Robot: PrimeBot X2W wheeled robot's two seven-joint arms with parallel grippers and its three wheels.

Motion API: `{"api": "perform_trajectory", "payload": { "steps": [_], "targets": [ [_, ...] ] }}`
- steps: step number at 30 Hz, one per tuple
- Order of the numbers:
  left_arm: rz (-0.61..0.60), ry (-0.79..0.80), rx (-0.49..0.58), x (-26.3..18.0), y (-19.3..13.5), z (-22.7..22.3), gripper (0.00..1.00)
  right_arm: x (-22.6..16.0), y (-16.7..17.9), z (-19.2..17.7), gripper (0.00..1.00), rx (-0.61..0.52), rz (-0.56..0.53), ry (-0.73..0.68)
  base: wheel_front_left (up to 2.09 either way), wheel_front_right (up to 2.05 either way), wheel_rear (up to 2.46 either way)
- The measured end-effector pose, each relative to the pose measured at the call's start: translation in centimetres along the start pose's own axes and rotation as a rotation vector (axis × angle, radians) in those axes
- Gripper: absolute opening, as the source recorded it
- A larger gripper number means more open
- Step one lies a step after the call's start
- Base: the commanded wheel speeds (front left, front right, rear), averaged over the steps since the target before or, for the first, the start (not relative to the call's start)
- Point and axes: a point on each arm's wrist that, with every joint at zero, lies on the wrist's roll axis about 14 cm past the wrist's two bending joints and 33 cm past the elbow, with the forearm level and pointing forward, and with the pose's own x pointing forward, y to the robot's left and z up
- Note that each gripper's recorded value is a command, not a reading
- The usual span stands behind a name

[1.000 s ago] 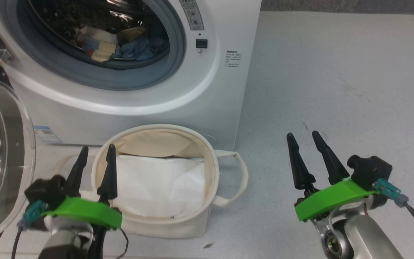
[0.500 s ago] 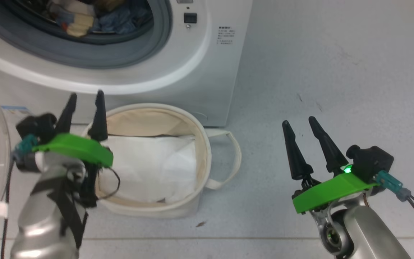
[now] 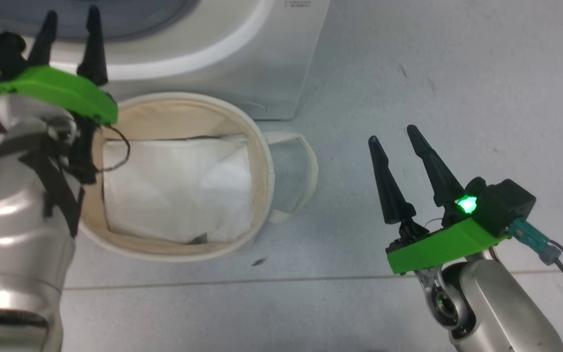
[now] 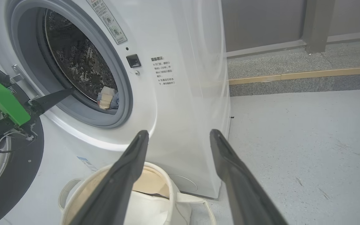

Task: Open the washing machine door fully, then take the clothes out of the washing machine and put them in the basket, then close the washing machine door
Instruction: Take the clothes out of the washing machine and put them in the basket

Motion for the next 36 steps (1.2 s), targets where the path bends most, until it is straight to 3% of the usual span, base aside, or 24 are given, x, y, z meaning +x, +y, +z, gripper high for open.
{"api": "perform_trajectory", "payload": {
  "steps": [19,36],
  "targets": [
    [-0.013,0.06,-0.034,8.9,0.4,-3.1,1.0,-0.6,-5.5,-5.2,1.0,-0.017,-0.133,0.101,0.0,0.0,0.0],
    [0.029,0.167,-0.02,12.2,2.4,-6.5,1.0,-3.3,-9.2,-5.4,1.0,-0.069,-0.26,0.129,0.0,0.0,0.0]
  ]
}}
